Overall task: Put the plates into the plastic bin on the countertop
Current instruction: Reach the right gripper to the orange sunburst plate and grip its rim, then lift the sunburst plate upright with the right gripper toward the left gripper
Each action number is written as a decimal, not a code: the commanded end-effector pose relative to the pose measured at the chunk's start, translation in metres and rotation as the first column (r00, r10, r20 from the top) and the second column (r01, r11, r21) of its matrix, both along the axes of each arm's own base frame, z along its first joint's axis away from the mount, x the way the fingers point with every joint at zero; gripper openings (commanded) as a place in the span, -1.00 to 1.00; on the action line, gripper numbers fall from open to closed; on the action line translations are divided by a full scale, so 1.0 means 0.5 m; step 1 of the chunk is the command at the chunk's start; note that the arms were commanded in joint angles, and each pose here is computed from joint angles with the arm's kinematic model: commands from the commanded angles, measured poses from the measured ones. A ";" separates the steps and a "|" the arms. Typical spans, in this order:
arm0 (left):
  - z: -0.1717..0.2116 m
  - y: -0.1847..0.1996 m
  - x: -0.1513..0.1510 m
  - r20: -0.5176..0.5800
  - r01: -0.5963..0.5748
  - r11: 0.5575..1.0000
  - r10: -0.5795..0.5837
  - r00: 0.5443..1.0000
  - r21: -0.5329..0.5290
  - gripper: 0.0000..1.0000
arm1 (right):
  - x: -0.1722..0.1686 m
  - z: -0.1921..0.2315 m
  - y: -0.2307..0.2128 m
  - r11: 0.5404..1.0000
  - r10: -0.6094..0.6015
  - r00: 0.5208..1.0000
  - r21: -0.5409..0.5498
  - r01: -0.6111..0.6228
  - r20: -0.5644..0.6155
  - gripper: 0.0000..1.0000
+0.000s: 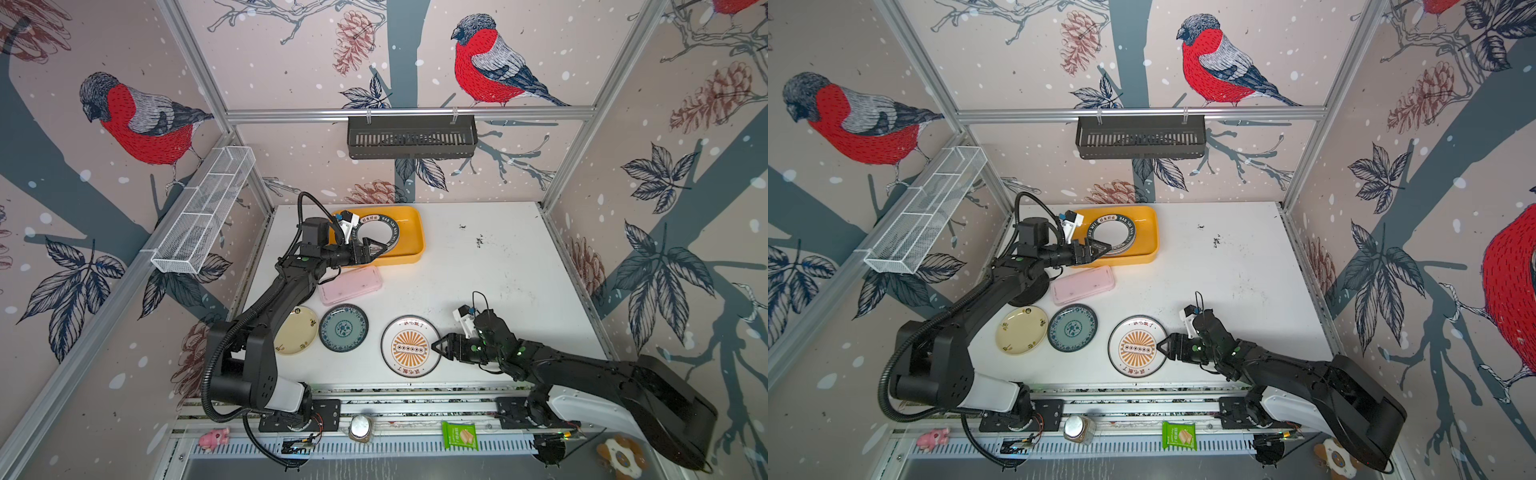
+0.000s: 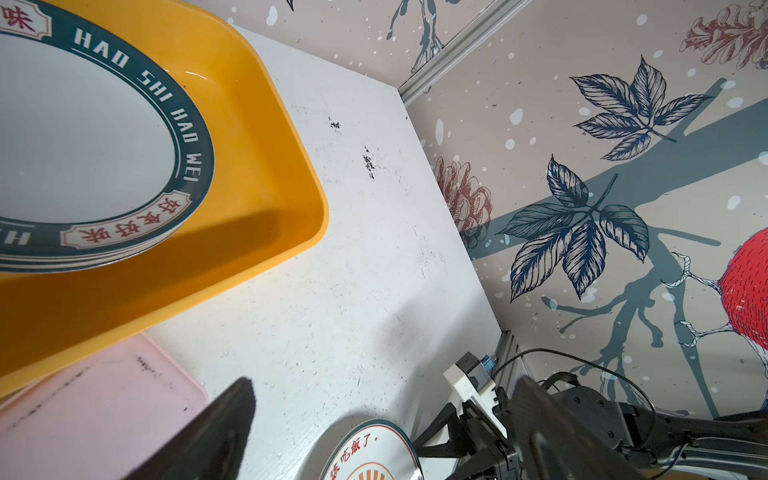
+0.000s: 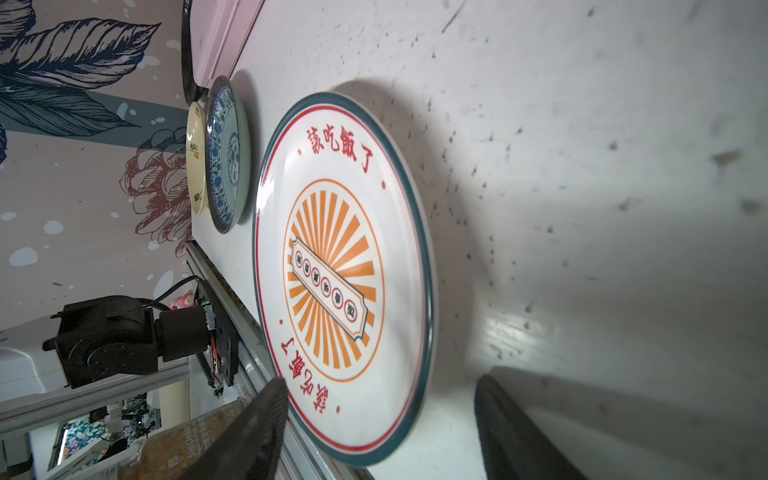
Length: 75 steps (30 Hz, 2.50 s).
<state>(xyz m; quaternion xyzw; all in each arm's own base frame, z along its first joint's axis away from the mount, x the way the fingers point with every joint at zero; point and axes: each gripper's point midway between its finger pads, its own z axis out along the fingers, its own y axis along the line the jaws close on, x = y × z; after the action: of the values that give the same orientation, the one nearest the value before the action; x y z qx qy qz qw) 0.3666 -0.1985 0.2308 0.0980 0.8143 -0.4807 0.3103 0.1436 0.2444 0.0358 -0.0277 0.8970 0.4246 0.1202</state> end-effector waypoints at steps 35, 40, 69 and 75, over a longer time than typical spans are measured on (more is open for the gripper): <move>0.026 -0.002 -0.004 0.052 0.016 1.000 -0.015 0.999 -0.016 0.92 | 0.081 0.015 -0.046 0.963 -0.267 0.963 0.010 0.268 -0.044 -0.96; 0.021 -0.001 -0.002 0.047 0.011 1.000 -0.010 0.999 -0.009 0.92 | 0.140 0.075 -0.059 0.925 -0.372 0.928 0.098 0.368 0.027 -0.98; -0.004 -0.058 -0.032 -0.027 0.148 0.983 -0.151 0.988 -0.107 0.82 | 0.326 0.384 0.008 0.877 -0.435 0.831 0.370 0.306 0.346 -0.98; -0.004 -0.071 -0.041 -0.042 0.161 0.980 -0.167 0.985 -0.114 0.52 | 0.334 0.418 0.029 0.874 -0.417 0.838 0.408 0.264 0.351 -0.98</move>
<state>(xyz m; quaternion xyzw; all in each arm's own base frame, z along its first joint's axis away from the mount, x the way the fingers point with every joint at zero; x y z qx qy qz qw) 0.3458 -0.2315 0.2160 0.1200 0.7984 -0.5403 0.2372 0.3096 0.2502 0.2140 0.0840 0.7832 0.4916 0.3714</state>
